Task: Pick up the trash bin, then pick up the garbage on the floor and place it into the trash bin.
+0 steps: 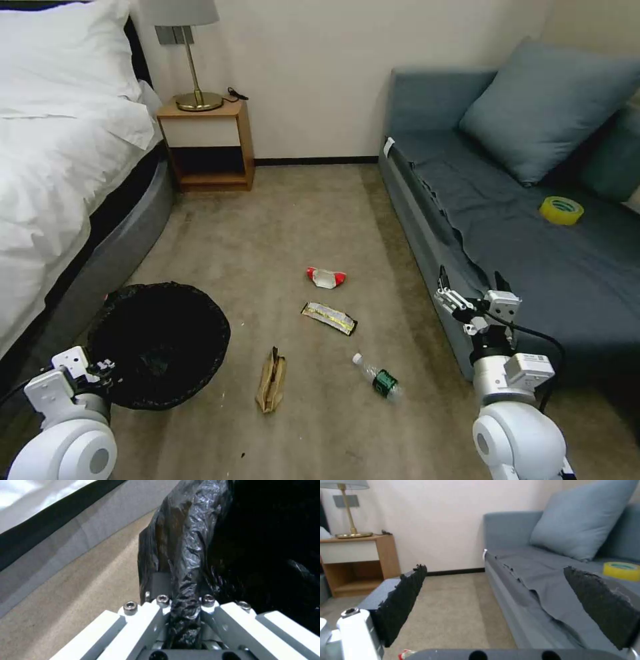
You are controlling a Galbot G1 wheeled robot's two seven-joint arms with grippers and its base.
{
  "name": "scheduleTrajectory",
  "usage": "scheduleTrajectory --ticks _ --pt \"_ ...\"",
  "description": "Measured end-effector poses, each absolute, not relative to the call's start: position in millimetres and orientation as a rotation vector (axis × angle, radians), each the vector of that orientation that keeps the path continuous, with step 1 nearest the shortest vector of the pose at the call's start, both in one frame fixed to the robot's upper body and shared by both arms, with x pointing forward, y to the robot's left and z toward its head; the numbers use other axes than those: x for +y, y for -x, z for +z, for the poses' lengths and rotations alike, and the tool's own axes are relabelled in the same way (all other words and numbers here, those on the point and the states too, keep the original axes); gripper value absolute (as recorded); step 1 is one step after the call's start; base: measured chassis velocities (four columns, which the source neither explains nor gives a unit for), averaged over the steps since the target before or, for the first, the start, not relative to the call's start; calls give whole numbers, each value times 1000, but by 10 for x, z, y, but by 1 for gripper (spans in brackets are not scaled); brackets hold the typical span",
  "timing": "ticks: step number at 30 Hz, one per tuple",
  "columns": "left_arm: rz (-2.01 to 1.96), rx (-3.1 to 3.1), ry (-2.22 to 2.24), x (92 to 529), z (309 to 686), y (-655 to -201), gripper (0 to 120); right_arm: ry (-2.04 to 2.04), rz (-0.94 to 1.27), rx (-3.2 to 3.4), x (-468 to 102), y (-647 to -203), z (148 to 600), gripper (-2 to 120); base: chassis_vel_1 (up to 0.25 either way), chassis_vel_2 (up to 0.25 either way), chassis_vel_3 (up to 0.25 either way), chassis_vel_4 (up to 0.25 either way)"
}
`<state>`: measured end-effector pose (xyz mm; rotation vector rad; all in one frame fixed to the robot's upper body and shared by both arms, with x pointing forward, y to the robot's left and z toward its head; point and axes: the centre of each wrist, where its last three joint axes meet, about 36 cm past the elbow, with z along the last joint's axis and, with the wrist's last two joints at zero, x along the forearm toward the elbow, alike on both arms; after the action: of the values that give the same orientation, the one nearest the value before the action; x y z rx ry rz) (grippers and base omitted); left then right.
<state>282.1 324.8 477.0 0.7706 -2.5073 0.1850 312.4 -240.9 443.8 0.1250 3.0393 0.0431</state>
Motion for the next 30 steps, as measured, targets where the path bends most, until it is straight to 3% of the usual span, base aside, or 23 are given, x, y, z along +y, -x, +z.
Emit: scheduleTrajectory --ticks 11,18,24,30 --pt "197 -2505 -772 3262 4727 -2849 1 8 -24 3030 -2325 -3305 4324 100 -25 24 27 -36" --pt "211 -2503 -779 3241 4709 -2842 1 311 -9 3238 -2116 -3504 3927 100 0 0 0 0" --pt "208 -2499 -793 3228 4672 -2800 1 602 -215 3484 -2260 -3730 3553 100 0 0 0 0" --pt "209 -2489 -810 3218 4601 -2766 1 902 -365 3598 -2464 -3845 3458 100 0 0 0 0"
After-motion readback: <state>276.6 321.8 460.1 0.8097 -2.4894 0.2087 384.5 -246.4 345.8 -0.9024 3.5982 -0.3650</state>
